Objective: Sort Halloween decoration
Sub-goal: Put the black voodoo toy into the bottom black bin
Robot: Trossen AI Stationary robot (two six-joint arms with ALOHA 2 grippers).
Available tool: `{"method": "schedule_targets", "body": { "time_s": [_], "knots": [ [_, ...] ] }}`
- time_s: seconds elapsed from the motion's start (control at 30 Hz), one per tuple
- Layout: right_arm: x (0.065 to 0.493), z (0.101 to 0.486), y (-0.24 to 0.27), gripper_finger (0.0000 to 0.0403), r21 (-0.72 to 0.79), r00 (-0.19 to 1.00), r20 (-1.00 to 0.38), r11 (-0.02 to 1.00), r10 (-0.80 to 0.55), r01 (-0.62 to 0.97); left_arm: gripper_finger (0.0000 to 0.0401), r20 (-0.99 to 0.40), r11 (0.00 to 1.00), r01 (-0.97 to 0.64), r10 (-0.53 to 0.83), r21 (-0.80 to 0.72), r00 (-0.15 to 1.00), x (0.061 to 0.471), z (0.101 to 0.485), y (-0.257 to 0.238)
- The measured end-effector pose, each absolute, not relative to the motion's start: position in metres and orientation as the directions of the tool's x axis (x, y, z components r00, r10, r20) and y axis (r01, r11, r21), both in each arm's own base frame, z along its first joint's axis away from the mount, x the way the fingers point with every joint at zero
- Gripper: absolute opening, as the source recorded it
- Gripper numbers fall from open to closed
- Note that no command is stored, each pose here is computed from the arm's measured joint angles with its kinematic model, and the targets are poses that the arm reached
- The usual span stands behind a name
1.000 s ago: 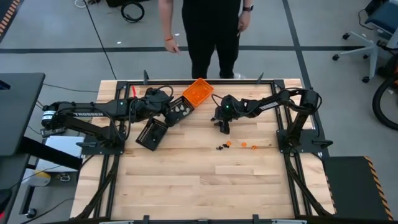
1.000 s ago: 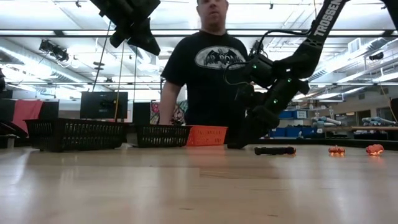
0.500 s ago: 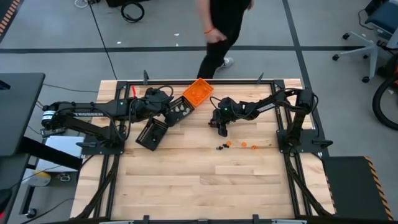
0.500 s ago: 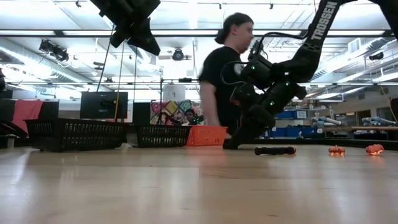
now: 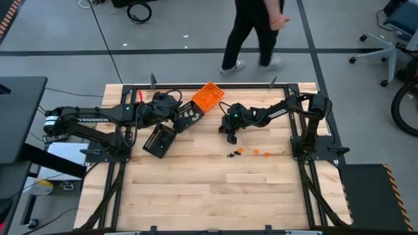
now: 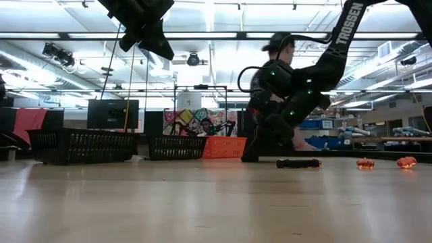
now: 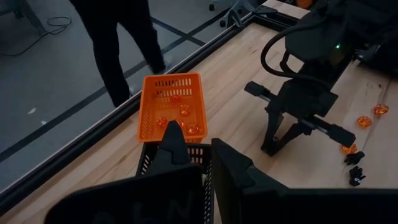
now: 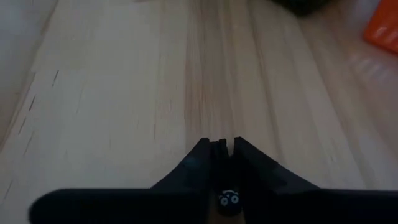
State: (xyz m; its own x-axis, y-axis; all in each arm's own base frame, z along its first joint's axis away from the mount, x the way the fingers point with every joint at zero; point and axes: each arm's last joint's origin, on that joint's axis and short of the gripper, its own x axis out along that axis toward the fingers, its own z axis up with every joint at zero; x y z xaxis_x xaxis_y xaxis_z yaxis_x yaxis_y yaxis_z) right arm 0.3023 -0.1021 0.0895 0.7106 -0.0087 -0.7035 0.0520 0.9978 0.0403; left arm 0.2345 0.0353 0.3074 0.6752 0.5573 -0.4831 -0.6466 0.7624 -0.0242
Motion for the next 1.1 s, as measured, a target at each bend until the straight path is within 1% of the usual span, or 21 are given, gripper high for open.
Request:
{"method": "schedule_targets", "body": {
  "time_s": [0.1,0.23,0.4,0.57,0.67,0.83,0.97,1.1],
  "knots": [
    [0.302,0.089,-0.102,0.0042,0.041,0.708,-0.706,0.998,-0.008,0.052,0.0000,-0.483,0.762,-0.647,0.557,-0.024,0.675,0.235,0.307,0.035],
    [0.302,0.092,-0.102,0.0042,0.055,0.715,-0.700,0.998,0.008,0.043,0.0000,-0.483,0.762,-0.647,0.557,-0.024,0.675,0.235,0.307,0.035],
    [0.304,0.107,-0.098,0.0042,0.088,0.725,-0.686,0.996,0.059,0.003,0.0000,-0.483,0.762,-0.647,0.557,-0.024,0.675,0.235,0.307,0.035],
    [0.315,0.133,-0.100,0.0045,0.095,0.788,-0.608,0.994,0.097,-0.049,0.0000,-0.483,0.762,-0.647,0.557,-0.024,0.675,0.235,0.307,0.035],
    [0.320,0.139,-0.097,0.0046,0.149,0.798,-0.578,0.983,0.173,-0.105,0.0000,-0.483,0.762,-0.647,0.557,-0.024,0.675,0.235,0.307,0.035],
    [0.334,0.153,-0.086,0.0048,0.205,0.832,-0.502,0.967,0.237,-0.152,0.0000,-0.484,0.762,-0.647,0.557,-0.024,0.675,0.235,0.307,0.035],
    [0.349,0.168,-0.073,0.0048,0.166,0.881,-0.411,0.969,0.236,-0.182,0.0000,-0.484,0.762,-0.647,0.557,-0.024,0.675,0.235,0.307,0.035],
    [0.367,0.172,-0.059,0.0049,0.140,0.911,-0.358,0.976,0.205,-0.165,0.0000,-0.483,0.762,-0.647,0.557,-0.024,0.675,0.235,0.307,0.035]
  ]
}}
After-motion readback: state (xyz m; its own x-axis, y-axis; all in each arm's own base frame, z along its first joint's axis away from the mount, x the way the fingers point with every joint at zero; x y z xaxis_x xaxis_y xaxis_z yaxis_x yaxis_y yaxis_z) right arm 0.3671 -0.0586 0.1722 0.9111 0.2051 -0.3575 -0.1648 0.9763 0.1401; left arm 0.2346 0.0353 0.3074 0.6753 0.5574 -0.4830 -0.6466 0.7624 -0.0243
